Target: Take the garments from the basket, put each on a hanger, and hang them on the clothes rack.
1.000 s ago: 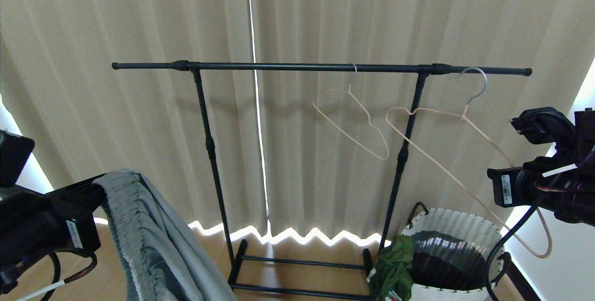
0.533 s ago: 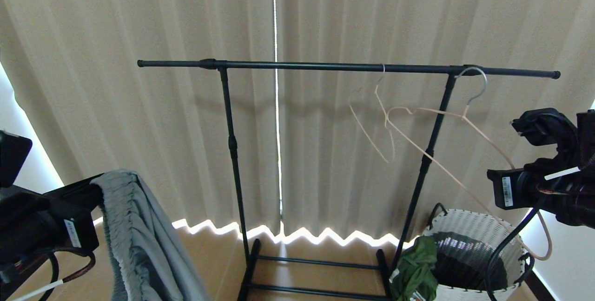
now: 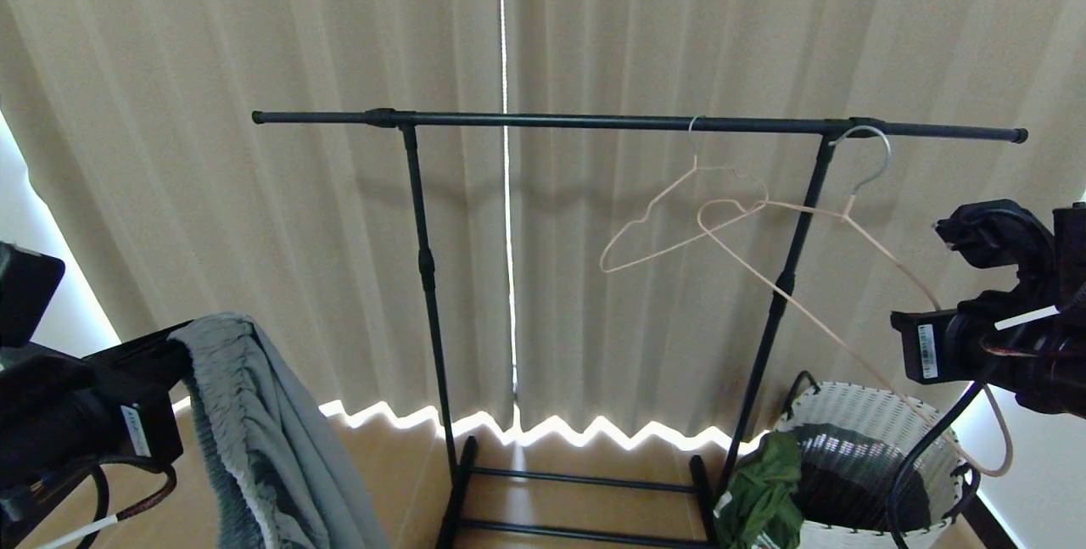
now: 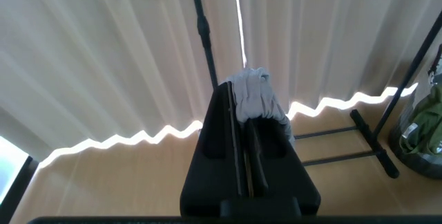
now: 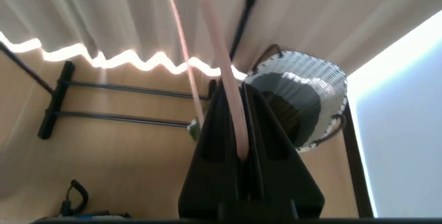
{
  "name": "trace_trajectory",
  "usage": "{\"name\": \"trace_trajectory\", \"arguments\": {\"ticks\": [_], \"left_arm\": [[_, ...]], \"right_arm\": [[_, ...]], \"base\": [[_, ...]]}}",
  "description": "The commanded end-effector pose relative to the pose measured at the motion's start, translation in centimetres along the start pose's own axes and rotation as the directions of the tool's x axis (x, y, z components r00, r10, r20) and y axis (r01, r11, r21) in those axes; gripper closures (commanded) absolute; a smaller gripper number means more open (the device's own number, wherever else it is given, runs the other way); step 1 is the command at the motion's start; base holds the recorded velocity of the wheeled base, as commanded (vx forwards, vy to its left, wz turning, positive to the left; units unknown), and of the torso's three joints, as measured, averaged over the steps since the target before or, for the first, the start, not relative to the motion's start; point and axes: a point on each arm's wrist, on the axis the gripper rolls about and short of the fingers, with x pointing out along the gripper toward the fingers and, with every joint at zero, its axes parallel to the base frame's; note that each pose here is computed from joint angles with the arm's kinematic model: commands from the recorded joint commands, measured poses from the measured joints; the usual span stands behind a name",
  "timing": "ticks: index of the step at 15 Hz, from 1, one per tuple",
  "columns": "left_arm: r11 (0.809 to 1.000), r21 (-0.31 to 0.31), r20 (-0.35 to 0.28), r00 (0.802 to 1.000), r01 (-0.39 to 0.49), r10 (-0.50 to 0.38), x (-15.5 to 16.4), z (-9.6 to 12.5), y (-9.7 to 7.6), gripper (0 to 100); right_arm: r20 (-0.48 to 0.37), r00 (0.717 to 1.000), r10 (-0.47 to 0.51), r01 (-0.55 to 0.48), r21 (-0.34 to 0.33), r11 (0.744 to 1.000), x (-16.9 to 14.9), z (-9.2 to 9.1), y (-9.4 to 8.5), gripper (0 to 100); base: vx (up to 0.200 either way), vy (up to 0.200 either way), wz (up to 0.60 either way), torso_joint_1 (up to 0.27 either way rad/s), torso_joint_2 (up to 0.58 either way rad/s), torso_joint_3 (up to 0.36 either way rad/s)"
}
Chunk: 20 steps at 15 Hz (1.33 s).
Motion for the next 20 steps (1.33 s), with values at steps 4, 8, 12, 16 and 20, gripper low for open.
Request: {"name": "trace_trajectory", "arguments": {"ticks": [4,8,12,16,20], "left_arm": [[1.000,0.000,-0.002,1.000,0.000,0.000,0.03,-0.05,-0.01,100],[1.000,0.000,-0.004,1.000,0.000,0.000,0.03,-0.10,-0.02,100],[1.000,0.000,-0.004,1.000,0.000,0.000,0.03,-0.10,-0.02,100],[1.000,0.000,-0.004,1.000,0.000,0.000,0.03,-0.10,-0.02,100],[1.000,0.000,-0.025,1.000,0.003,-0.003,0.09,-0.60,-0.10,100]], "right_arm": [[-0.006,1.000,0.001,-0.001,-0.001,1.000,0.18,-0.03,0.05,100],[-0.008,1.000,0.005,-0.005,-0.004,1.000,0.24,-0.09,0.14,100],[-0.009,1.000,0.013,-0.013,-0.008,1.000,0.27,-0.08,0.33,100],[0.001,1.000,0.013,-0.013,-0.004,1.000,0.27,0.00,0.34,100],[0.036,0.999,0.017,-0.017,0.012,1.000,0.07,0.33,0.29,100]], "base": [[0.000,0.000,0.00,0.000,0.00,0.000],[0.000,0.000,0.00,0.000,0.00,0.000],[0.000,0.000,0.00,0.000,0.00,0.000],[0.000,0.000,0.00,0.000,0.00,0.000],[0.000,0.000,0.00,0.000,0.00,0.000]]}}
